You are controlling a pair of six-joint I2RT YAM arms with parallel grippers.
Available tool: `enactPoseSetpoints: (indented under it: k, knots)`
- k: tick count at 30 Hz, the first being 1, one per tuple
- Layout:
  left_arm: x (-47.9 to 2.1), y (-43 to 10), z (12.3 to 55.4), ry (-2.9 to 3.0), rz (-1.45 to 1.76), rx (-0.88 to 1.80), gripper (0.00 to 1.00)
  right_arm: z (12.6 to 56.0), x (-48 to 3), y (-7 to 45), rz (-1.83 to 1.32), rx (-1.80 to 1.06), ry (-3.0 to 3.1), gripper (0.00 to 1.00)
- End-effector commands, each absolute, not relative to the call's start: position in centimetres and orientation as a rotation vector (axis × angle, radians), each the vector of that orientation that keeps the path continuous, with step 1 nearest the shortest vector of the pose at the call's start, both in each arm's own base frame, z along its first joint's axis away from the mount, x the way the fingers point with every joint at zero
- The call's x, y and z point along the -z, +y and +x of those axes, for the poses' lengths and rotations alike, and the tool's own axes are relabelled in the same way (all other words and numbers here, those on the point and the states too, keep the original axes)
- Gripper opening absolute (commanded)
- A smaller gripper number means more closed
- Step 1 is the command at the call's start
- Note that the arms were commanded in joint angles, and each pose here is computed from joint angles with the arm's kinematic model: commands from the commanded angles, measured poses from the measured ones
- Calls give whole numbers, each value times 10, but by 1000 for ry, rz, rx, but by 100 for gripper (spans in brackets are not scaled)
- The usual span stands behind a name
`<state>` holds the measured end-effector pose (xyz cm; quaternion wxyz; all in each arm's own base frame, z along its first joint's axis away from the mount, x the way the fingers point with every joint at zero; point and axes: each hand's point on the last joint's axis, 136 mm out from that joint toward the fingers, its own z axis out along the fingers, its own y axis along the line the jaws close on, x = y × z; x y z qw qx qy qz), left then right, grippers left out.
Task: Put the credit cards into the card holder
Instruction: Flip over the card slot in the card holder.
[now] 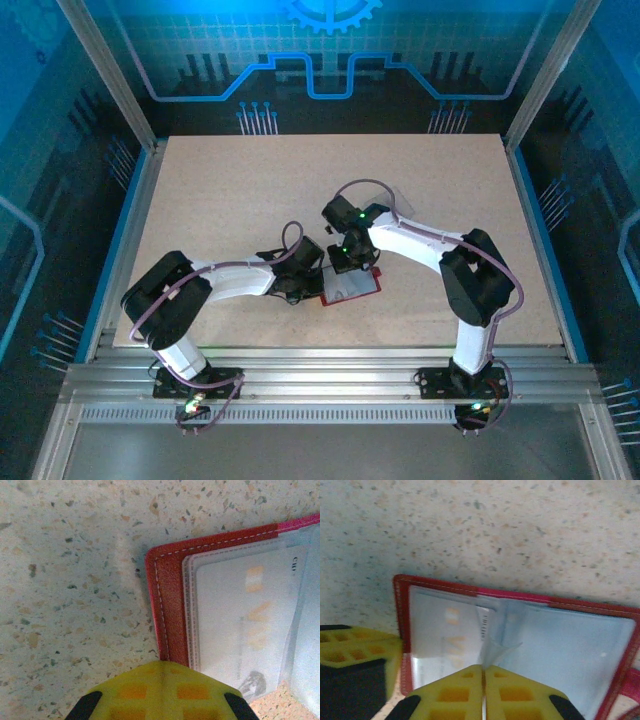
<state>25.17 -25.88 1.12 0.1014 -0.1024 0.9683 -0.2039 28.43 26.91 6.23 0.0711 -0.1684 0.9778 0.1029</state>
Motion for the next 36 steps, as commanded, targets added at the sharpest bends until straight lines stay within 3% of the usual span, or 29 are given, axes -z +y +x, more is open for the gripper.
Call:
enactPoseSetpoints:
  k: [1,9,24,30,33,36]
  knots:
    - [23,-252,229,2966,-292,512,4,276,-71,301,-493,-595,2945,21]
    - [16,-249,229,2947,-326,542,4,278,-87,319,-416,-953,2906,29]
    - [-16,-226,231,2876,-388,635,13,276,-139,301,-493,-1011,2756,47]
    - [-37,-216,233,2828,-387,671,22,321,-139,235,-323,-570,2799,38]
    - [-49,-222,234,2808,-343,718,36,348,-138,197,-281,-272,2798,39]
    - [-52,-225,235,2802,-323,738,42,373,-134,171,-294,-5,2793,41]
